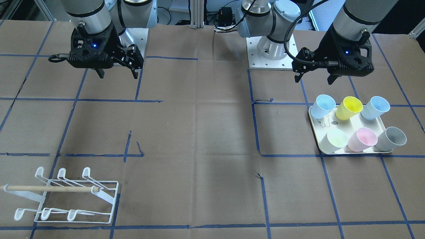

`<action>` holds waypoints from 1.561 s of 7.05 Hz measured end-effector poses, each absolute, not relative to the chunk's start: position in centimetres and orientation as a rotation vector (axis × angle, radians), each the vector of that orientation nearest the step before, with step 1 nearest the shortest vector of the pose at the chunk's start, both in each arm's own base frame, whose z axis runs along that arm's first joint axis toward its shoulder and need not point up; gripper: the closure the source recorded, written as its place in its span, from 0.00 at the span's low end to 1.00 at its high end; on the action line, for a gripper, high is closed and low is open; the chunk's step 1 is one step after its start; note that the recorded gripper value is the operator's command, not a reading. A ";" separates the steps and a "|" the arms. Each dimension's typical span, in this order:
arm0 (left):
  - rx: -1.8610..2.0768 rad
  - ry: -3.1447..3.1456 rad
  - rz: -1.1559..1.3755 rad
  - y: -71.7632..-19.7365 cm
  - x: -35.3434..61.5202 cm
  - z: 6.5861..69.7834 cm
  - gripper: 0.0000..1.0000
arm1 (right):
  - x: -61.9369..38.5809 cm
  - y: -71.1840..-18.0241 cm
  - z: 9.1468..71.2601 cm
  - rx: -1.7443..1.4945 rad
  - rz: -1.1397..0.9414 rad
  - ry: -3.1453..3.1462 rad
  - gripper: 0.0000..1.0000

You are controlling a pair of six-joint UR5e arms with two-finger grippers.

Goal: Transfer IKEA cup to right arm and place on rack

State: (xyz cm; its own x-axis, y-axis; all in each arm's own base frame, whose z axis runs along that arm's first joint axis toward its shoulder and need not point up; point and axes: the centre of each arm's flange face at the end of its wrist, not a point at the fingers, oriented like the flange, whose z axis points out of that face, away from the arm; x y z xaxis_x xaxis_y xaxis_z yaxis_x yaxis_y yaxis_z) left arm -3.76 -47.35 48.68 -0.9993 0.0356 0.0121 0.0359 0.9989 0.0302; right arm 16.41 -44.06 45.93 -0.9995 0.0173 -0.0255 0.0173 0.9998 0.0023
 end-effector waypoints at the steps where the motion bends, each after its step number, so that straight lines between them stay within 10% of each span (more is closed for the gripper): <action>1: -0.072 -3.137 -0.055 -47.5 -0.9 48.5 0.01 | 16.5 -44.2 46.0 0.027 -0.013 3.114 0.00; 11: -0.056 -3.132 -0.040 -51.7 11.5 36.9 0.01 | 16.8 -45.2 43.4 0.202 -0.397 3.041 0.00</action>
